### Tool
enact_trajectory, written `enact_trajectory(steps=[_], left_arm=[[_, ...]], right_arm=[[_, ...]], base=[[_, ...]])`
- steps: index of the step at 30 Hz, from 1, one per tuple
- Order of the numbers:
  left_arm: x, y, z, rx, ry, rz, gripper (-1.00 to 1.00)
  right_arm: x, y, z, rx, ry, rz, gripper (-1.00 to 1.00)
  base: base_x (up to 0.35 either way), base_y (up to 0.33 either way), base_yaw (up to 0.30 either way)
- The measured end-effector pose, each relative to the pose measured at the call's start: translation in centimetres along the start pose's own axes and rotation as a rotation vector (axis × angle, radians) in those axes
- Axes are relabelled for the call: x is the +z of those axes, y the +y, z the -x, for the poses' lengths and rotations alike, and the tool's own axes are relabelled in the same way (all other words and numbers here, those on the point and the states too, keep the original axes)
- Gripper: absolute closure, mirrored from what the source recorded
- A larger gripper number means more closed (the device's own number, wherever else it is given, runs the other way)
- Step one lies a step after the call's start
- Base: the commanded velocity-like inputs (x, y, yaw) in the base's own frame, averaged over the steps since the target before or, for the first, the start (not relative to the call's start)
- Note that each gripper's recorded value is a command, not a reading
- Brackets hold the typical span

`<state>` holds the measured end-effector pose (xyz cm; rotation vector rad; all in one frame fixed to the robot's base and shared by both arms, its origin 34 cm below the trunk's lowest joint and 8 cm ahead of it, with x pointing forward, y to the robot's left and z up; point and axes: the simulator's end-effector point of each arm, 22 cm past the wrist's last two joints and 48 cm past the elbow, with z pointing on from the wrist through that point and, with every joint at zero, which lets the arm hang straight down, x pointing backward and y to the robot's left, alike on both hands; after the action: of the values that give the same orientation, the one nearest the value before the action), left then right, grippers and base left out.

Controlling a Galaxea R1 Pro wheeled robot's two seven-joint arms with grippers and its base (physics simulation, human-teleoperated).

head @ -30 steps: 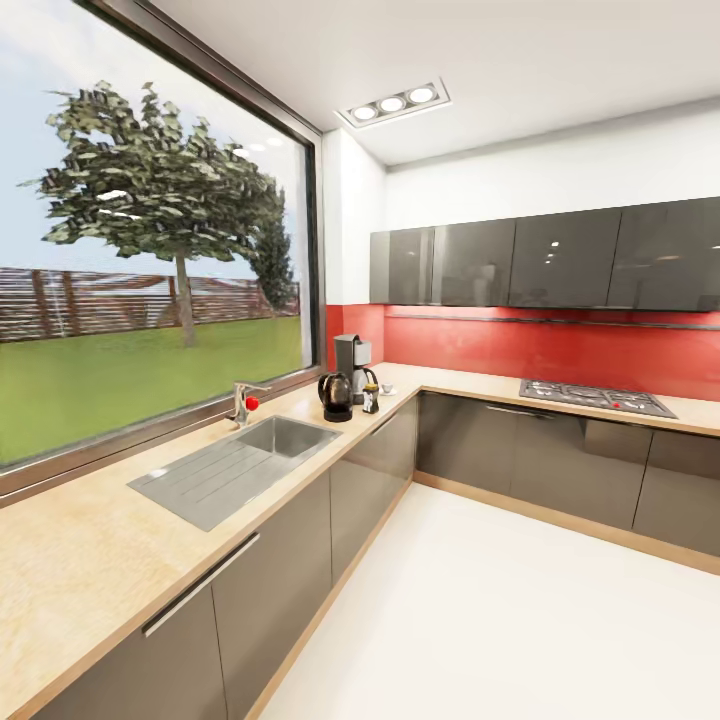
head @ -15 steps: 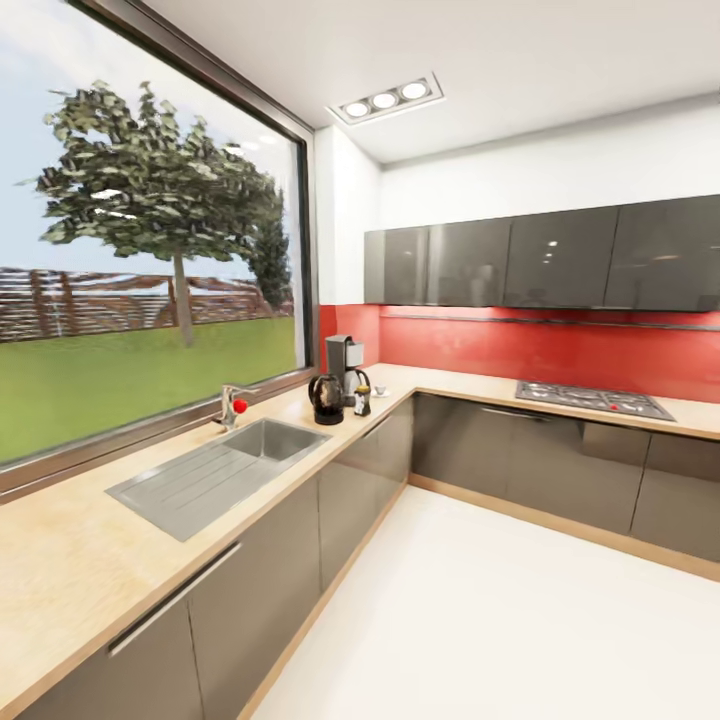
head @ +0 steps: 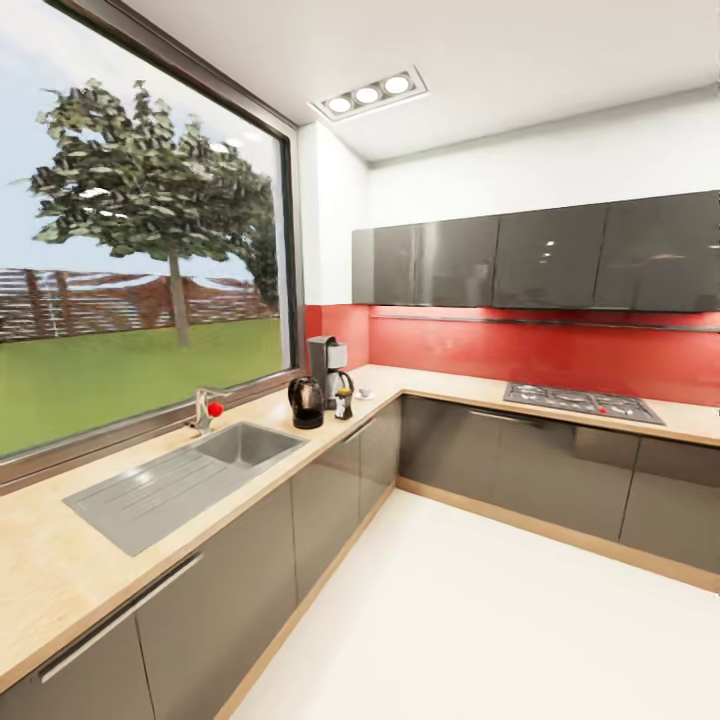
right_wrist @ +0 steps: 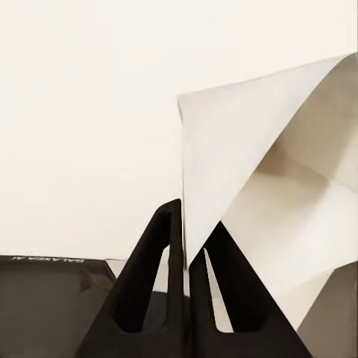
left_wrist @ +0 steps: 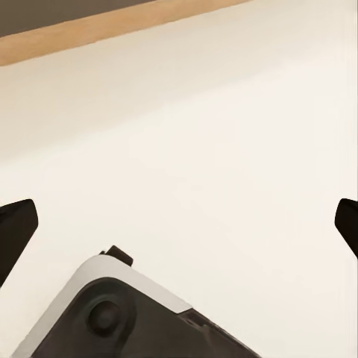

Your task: Set up a coffee station on the kitchen countertop: keep the coffee maker on the countertop, move the bottle of coffee from the kitchen shelf to the counter next to the coffee maker, place a paper coffee filter on top of the coffee maker, put the saucer next to the coffee maker with the coffee cup on the saucer, and place the electric kettle next to the coffee maker.

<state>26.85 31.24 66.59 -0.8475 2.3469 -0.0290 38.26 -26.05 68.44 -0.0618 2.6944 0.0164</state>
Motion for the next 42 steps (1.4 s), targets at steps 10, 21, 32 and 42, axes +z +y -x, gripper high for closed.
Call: enact_trajectory(steps=[10, 21, 32, 42], left_arm=[[-0.09, -0.25, -0.36, -0.001, 0.006, -0.003, -1.00], [-0.11, -0.23, -0.51, -0.003, 0.011, -0.002, -1.00], [-0.11, -0.28, -0.57, -0.002, 0.014, -0.003, -1.00], [-0.09, -0.34, -0.50, -0.001, 0.010, -0.003, -1.00]], right_arm=[[0.01, -0.02, -0.07, -0.002, 0.002, -0.002, 1.00], [0.01, -0.12, -0.06, -0.001, -0.001, -0.003, 1.00], [0.01, -0.07, 0.04, -0.002, -0.005, -0.002, 1.00], [0.04, 0.00, 0.12, -0.002, -0.007, -0.001, 1.00]], base=[[0.184, -0.267, 0.184], [0.323, -0.054, 0.059], [0.334, -0.069, 0.159], [0.191, -0.095, 0.274]])
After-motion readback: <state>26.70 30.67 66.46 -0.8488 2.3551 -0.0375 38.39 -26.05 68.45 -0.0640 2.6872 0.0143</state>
